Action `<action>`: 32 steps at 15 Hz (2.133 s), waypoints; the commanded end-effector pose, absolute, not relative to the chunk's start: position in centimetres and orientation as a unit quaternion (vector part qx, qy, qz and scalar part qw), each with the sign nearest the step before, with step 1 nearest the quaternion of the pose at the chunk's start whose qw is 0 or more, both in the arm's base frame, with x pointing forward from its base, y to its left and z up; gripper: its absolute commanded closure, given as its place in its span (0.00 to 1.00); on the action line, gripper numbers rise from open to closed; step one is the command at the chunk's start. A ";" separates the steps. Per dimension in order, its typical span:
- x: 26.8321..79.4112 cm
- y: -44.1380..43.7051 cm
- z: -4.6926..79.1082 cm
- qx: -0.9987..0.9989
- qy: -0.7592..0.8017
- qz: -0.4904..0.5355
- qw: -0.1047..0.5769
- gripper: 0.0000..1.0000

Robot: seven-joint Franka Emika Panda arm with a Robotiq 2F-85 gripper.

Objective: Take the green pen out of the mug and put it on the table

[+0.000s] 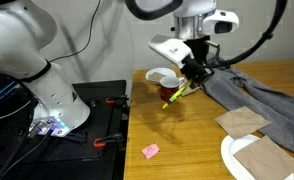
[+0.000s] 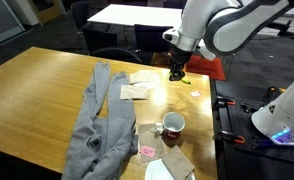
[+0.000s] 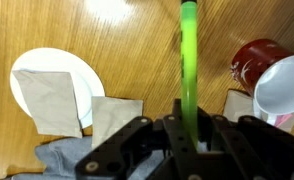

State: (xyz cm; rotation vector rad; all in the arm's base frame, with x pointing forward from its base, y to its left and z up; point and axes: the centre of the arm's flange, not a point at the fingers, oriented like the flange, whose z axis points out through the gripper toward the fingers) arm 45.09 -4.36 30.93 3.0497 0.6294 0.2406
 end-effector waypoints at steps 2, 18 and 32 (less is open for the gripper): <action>46.6 -1.6 36.6 0.968 0.250 -0.008 0.008 0.98; 43.8 -3.5 36.6 0.953 0.297 -0.059 0.024 0.98; 45.3 -5.2 27.9 0.962 0.267 -0.055 0.012 0.98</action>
